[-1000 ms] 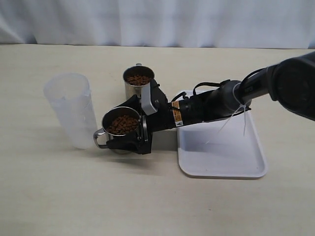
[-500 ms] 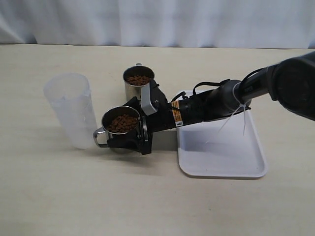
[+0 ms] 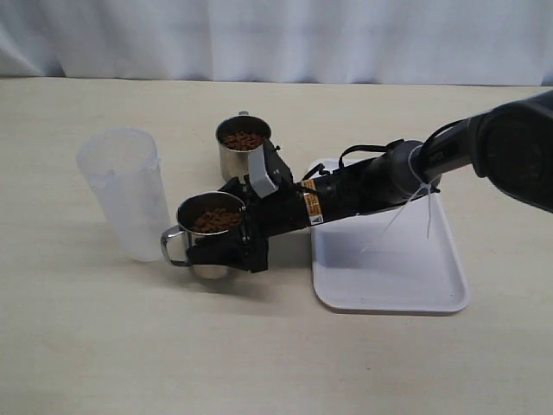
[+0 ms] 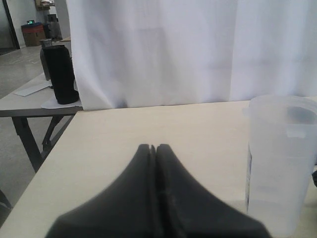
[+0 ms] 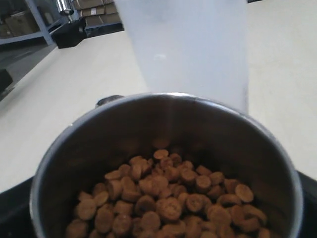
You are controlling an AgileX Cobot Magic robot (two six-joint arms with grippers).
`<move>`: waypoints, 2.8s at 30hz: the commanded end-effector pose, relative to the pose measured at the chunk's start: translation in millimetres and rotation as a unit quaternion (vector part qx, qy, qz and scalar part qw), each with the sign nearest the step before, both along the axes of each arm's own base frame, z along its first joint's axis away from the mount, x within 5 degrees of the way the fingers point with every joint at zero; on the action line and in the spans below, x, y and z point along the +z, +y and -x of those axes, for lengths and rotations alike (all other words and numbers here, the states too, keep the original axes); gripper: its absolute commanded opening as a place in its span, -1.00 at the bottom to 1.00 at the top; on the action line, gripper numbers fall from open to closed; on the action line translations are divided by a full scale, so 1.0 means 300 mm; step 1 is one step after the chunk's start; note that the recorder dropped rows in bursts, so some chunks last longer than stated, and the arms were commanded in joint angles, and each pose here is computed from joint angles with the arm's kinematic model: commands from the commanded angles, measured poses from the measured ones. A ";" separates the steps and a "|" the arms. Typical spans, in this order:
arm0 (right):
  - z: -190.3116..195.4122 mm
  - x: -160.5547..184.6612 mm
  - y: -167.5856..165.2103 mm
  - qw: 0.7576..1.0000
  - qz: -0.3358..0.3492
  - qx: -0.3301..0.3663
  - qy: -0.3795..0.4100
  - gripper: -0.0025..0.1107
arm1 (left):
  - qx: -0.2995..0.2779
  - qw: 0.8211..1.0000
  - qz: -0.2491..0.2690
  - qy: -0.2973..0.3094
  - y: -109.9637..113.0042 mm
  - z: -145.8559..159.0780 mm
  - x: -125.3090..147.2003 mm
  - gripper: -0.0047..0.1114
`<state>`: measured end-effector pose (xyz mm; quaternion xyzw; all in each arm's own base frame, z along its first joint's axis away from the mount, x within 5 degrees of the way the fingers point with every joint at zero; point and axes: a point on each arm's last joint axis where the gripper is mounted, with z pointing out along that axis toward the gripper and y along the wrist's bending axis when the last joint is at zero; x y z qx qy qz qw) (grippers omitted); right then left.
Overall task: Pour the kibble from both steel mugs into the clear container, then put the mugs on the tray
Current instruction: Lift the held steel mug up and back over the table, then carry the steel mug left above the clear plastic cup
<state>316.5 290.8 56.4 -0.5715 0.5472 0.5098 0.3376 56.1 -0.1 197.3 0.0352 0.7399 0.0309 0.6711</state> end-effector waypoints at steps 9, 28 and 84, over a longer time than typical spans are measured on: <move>0.026 0.122 -0.030 0.988 0.074 0.084 -0.111 -0.88 | -0.001 1.000 0.002 -0.006 0.000 0.000 0.000 -0.92; 0.041 0.318 -0.027 0.979 0.156 -0.052 -0.124 -0.88 | -0.001 1.000 0.002 -0.003 0.000 0.000 -0.001 -0.92; 0.077 0.665 0.026 0.881 0.061 -0.299 -0.361 -0.88 | -0.001 1.000 0.002 -0.002 0.000 0.000 -0.002 -0.92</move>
